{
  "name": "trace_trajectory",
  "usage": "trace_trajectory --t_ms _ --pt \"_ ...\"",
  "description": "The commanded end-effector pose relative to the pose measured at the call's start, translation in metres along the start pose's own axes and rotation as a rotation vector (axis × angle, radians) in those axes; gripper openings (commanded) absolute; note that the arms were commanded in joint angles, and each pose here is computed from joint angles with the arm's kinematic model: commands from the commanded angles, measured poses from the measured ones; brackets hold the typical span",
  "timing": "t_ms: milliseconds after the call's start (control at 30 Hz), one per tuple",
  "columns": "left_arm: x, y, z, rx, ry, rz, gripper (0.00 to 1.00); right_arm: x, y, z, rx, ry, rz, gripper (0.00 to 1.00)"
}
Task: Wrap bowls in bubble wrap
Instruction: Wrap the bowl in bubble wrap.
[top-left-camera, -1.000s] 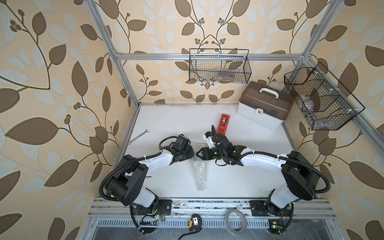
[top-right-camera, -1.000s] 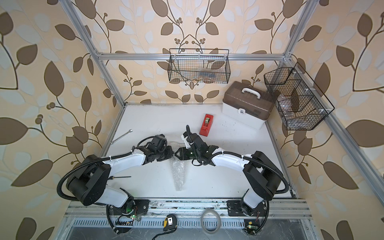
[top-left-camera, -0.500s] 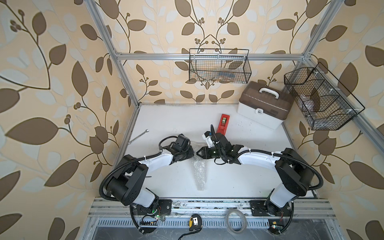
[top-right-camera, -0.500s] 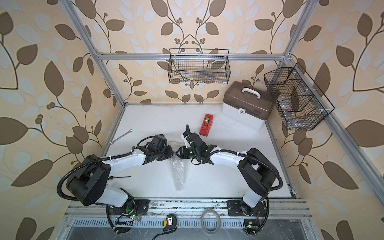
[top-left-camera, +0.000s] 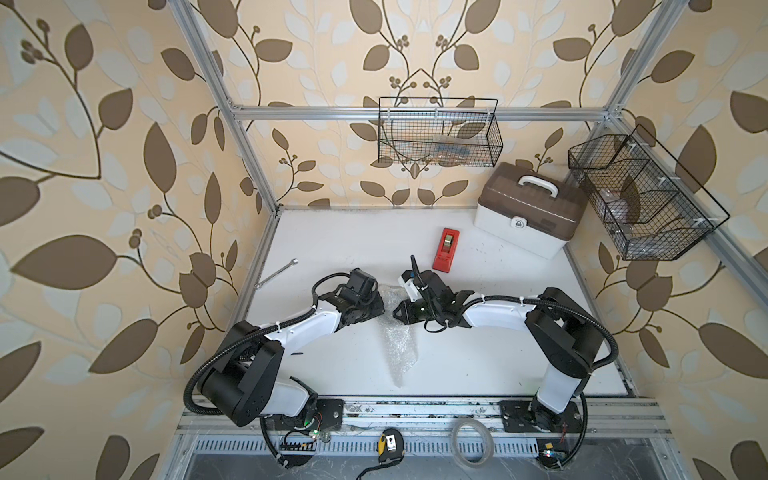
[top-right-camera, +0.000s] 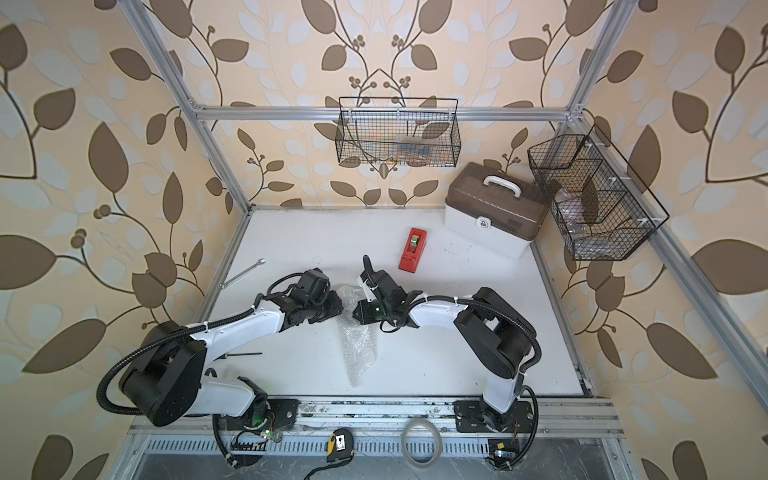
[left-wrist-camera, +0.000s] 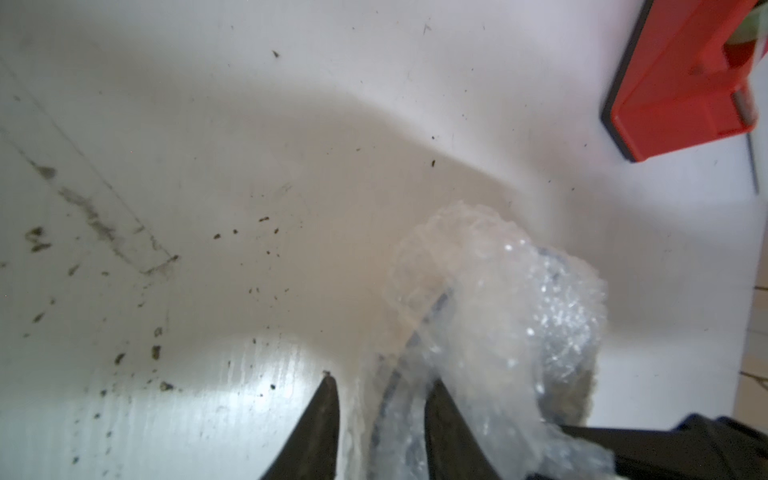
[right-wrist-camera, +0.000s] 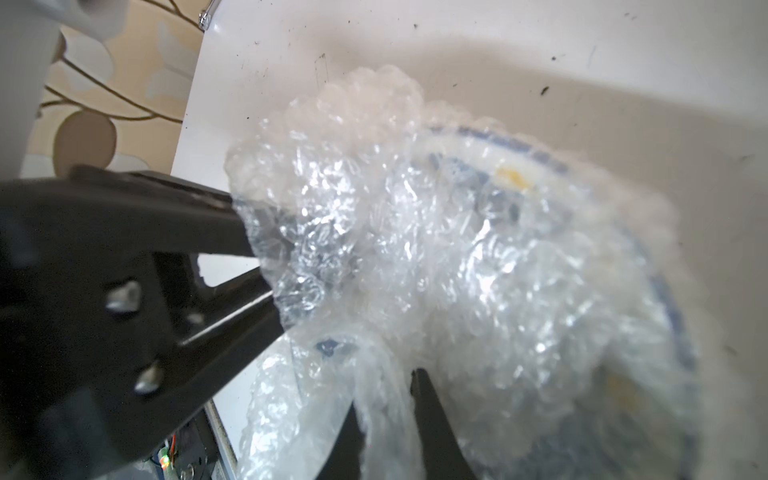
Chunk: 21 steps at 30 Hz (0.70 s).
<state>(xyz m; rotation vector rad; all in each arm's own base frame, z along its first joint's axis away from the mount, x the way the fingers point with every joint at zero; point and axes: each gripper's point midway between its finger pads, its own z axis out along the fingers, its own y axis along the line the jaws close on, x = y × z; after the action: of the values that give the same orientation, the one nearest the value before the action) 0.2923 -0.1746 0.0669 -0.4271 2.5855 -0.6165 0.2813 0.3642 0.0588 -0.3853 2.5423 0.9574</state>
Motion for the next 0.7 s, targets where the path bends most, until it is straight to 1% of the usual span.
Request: trace_trajectory --t_ms 0,33,200,333,400,533,667 --pt "-0.005 -0.005 -0.014 0.045 -0.031 -0.022 0.45 0.013 -0.008 0.009 0.051 0.055 -0.019 0.18" --pt "-0.005 -0.006 -0.016 0.055 -0.036 -0.025 0.48 0.012 -0.007 0.01 0.053 0.054 -0.023 0.17" --pt "-0.004 -0.002 -0.023 0.062 -0.06 -0.036 0.53 0.009 -0.005 0.011 0.059 0.057 -0.027 0.17" --pt "-0.005 0.0 -0.026 0.06 -0.082 -0.037 0.6 0.009 -0.006 0.013 0.063 0.061 -0.025 0.17" --pt "-0.006 -0.003 -0.026 0.08 -0.087 -0.034 0.63 0.011 -0.006 0.014 0.063 0.065 -0.026 0.17" --pt "-0.008 -0.015 -0.03 0.14 -0.094 -0.025 0.67 0.012 -0.008 0.015 0.068 0.068 -0.023 0.17" --pt "-0.011 -0.014 -0.035 0.144 -0.117 -0.03 0.72 0.012 -0.007 0.016 0.068 0.07 -0.024 0.16"
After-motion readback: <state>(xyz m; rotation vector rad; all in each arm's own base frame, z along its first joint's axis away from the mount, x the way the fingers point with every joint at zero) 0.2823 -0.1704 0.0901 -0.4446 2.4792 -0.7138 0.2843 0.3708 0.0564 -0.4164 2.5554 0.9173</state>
